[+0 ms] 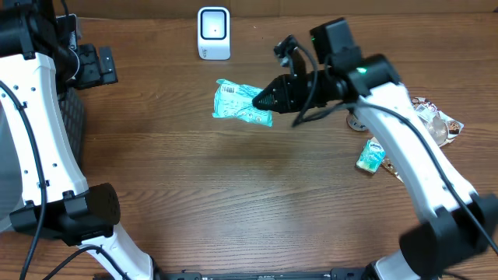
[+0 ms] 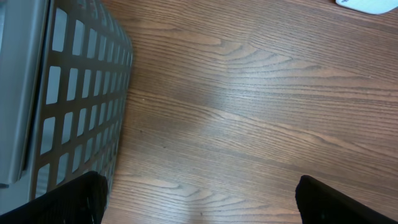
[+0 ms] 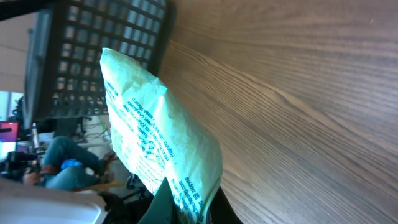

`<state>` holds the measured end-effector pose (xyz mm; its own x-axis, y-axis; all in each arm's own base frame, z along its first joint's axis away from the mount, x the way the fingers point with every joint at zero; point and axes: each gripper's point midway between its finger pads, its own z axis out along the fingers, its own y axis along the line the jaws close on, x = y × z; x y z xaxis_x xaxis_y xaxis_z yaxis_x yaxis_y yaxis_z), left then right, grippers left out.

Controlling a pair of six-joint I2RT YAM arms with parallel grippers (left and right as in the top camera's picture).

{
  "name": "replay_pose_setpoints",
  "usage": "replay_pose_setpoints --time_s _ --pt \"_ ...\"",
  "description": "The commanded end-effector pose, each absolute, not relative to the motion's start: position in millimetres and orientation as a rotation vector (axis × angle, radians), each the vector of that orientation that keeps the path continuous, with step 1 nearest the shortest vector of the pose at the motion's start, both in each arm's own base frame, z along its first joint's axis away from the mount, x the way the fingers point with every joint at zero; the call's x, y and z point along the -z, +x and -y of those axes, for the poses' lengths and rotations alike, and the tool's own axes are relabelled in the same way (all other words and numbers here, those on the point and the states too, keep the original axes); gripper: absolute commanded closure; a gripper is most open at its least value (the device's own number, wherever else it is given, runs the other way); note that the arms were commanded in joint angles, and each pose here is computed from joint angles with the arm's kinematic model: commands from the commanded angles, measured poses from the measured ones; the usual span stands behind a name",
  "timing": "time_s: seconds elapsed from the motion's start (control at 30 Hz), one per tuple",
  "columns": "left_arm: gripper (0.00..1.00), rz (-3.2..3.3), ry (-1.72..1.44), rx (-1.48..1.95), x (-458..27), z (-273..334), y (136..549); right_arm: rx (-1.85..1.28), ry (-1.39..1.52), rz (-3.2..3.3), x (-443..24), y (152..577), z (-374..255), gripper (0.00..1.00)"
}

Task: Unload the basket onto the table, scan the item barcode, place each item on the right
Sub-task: 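Hold the wipes packet up to the barcode scanner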

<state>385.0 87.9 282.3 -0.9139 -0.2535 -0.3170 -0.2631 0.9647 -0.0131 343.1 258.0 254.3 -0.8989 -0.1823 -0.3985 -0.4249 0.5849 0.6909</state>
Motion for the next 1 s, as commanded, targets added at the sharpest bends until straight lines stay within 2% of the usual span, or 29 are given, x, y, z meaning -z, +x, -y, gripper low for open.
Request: replay_pose_setpoints --time_s 0.0,0.17,0.33,0.6,0.8,0.97 --pt "0.00 -2.792 -0.347 -0.046 -284.1 -87.0 385.0 -1.169 -0.536 -2.441 -288.4 334.4 -251.3 0.96" --pt "0.00 -2.792 -0.347 -0.046 -284.1 -87.0 385.0 -1.168 -0.542 -2.422 -304.9 319.1 -245.6 0.96" --pt "0.00 -2.792 -0.347 -0.046 -284.1 -86.9 385.0 -1.154 -0.475 -2.470 -300.8 318.5 -241.9 0.96" --pt "0.00 -2.792 -0.347 -0.046 -284.1 -87.0 385.0 -0.938 -0.279 -2.514 -308.6 339.2 -222.8 0.96" --pt "0.00 -2.792 -0.347 -0.046 -284.1 -87.0 385.0 -0.663 -0.261 -2.508 -339.4 362.4 -218.6 0.96" --pt "0.00 -2.792 -0.347 -0.046 -284.1 -87.0 385.0 -0.405 -0.322 -2.456 -345.0 396.4 -228.4 0.96"
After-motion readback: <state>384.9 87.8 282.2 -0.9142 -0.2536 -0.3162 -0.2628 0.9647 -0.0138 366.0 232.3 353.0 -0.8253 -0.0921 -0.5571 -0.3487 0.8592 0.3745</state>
